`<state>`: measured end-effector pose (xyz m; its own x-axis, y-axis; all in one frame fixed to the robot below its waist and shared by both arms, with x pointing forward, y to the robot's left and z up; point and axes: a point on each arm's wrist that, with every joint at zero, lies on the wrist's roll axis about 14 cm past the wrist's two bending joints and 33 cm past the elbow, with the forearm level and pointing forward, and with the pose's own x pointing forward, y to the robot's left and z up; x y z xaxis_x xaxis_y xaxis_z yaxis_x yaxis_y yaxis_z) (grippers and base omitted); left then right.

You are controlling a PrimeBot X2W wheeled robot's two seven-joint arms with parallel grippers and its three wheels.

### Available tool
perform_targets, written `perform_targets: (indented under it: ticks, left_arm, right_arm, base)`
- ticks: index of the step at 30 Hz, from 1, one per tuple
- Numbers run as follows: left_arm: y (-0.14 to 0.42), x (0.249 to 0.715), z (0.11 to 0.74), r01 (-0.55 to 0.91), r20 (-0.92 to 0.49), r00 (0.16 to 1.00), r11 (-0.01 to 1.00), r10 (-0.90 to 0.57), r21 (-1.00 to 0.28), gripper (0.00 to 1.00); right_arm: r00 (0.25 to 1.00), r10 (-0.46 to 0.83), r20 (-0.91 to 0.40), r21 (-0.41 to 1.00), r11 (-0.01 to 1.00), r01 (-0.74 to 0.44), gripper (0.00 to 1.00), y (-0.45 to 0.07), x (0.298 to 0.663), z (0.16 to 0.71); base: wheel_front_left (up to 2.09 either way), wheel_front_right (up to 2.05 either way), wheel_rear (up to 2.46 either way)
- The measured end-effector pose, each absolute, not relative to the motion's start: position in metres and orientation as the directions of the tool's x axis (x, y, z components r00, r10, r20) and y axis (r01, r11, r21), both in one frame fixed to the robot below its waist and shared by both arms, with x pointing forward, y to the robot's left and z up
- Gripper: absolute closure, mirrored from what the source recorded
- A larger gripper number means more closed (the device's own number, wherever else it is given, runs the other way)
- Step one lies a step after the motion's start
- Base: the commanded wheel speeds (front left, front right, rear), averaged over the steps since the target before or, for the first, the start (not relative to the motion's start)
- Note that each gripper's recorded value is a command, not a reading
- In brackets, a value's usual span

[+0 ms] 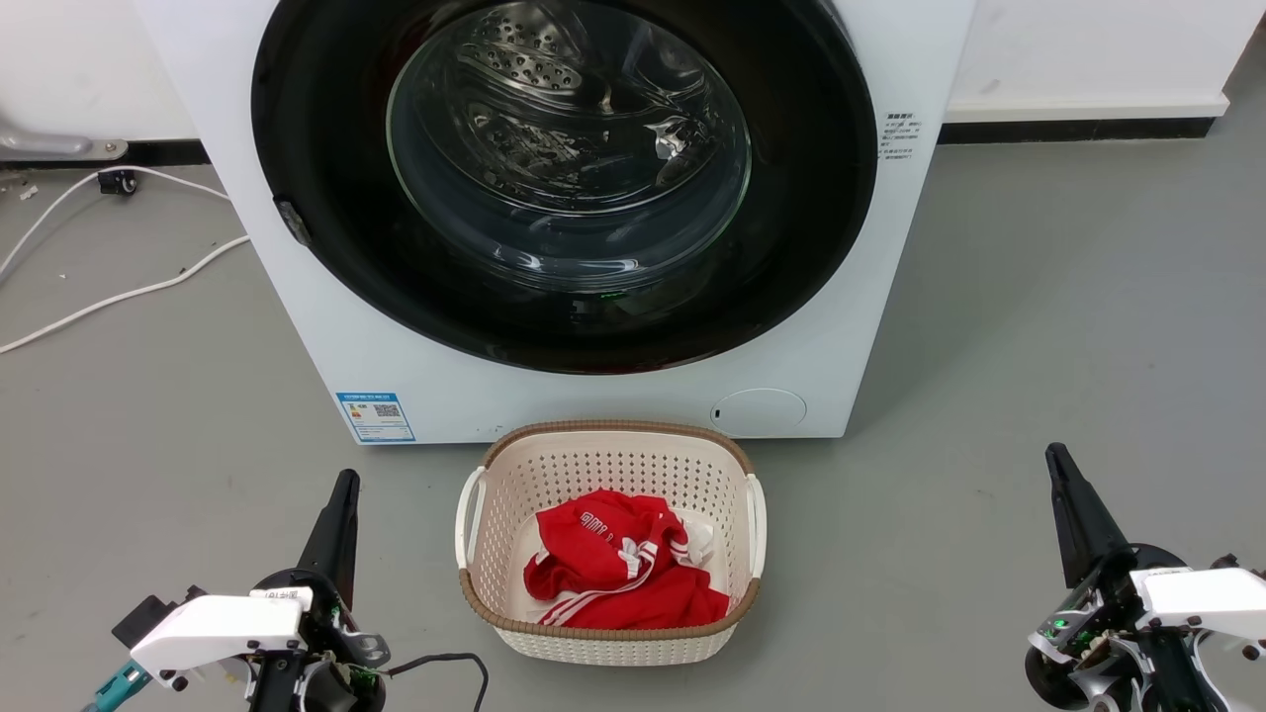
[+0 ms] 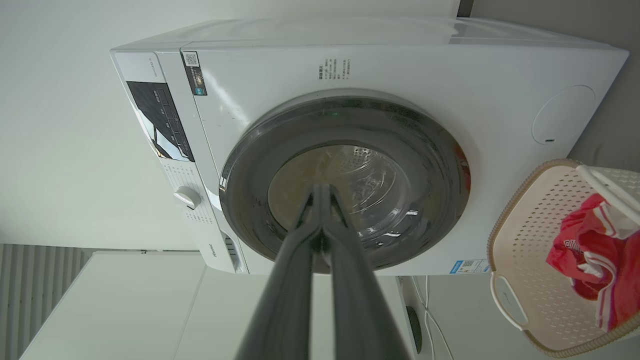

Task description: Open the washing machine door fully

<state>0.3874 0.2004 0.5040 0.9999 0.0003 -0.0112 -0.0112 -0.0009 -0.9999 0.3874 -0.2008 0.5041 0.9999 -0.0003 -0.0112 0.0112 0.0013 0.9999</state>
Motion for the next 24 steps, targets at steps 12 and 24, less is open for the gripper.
perform_targets:
  ticks: [12, 24]
  left_arm:
    - [0.2, 0.387, 0.504, -0.011, -0.011, 1.0, -0.001, 0.0, -1.0, 1.0]
    - [0.195, 0.377, 0.48, -0.084, -0.084, 0.996, -0.008, 0.003, -0.996, 0.0]
  right_arm:
    - [1.0, 0.0, -0.011, 1.0, 0.001, 0.011, 1.0, -0.201, 0.387, 0.504]
    - [0.997, -0.01, -0.079, 0.997, -0.005, 0.079, 0.0, -0.2, 0.375, 0.481]
  base:
    - [0.0, 0.0, 0.0]
    - [0.0, 0.0, 0.0]
